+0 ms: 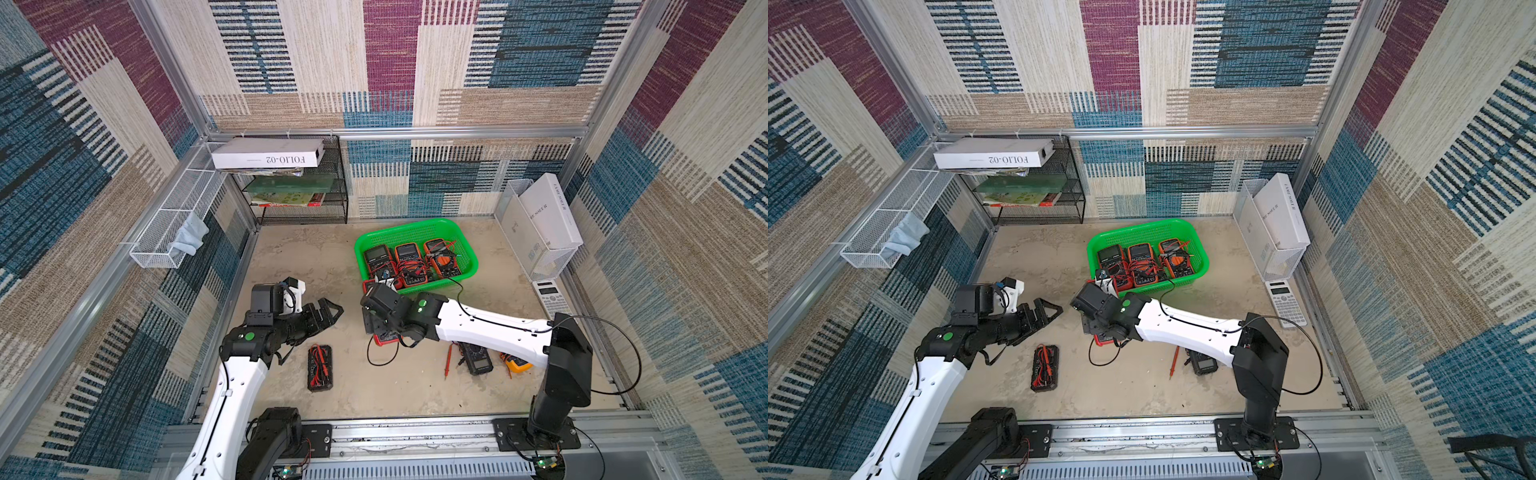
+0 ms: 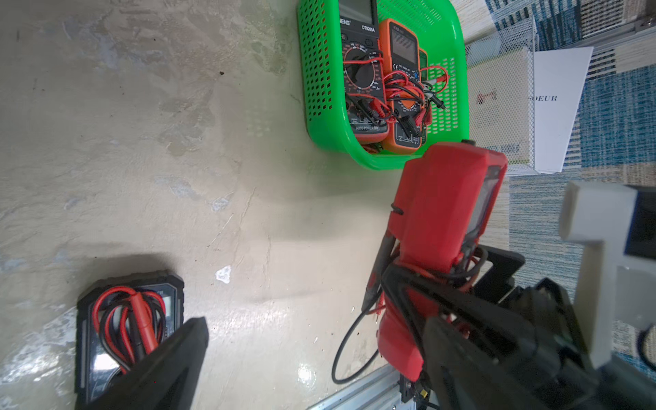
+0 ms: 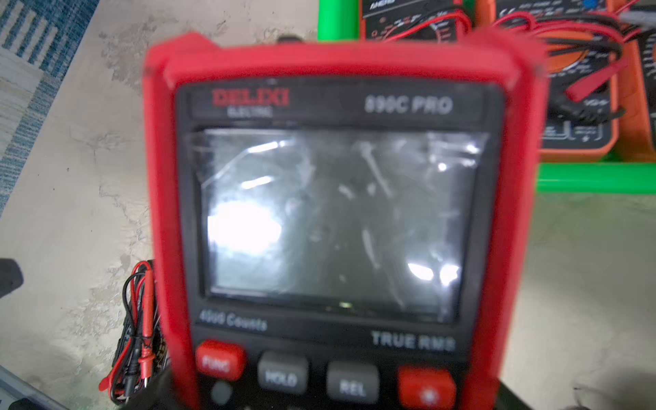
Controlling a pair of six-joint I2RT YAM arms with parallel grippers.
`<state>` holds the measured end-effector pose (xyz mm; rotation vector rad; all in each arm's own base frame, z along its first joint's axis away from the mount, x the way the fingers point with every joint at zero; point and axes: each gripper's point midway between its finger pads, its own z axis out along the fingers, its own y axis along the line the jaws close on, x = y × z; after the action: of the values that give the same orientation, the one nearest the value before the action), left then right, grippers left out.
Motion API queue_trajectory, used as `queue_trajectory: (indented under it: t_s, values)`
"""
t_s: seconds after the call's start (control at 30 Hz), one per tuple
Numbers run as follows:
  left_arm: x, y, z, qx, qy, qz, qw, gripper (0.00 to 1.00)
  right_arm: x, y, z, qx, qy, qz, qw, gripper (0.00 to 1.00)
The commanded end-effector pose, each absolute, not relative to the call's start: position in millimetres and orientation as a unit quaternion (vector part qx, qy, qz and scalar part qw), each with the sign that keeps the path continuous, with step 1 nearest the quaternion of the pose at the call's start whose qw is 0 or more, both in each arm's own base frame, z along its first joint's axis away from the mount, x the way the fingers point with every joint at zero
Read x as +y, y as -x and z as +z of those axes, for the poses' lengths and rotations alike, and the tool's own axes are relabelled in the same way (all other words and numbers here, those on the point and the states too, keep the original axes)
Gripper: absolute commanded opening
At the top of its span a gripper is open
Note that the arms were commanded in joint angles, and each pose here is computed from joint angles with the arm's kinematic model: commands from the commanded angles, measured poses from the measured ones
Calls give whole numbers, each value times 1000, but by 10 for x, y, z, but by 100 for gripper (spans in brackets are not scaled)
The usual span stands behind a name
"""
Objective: Put the multimeter into the basket
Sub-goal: Pick up the multimeter from the center of the board, then place the multimeter in the basket.
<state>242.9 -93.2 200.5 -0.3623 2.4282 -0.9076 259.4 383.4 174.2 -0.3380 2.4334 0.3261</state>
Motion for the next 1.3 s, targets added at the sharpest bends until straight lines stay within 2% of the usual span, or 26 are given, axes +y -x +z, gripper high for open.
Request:
queue_trajectory:
  t_s: [0.0,0.43,0.77,1.03,1.27]
  values:
    - [-1040,-2473,2181,883,117,-366,270,100,3736,-2750,1909,921,122,125,349,70]
    - [-1389,-2802,2623,867,73,-386,307,100,3106,-3354,2228,915,66,131,377,70]
    - [-1982,-3049,2824,868,3,-399,295,100,2522,-3859,2472,906,14,142,399,71]
    - [-2376,-3221,2814,869,-36,-406,279,100,2035,-4339,2487,904,-28,133,406,71]
    - [-2549,-3315,2807,871,-53,-408,268,100,1831,-4848,2330,899,-34,123,418,71]
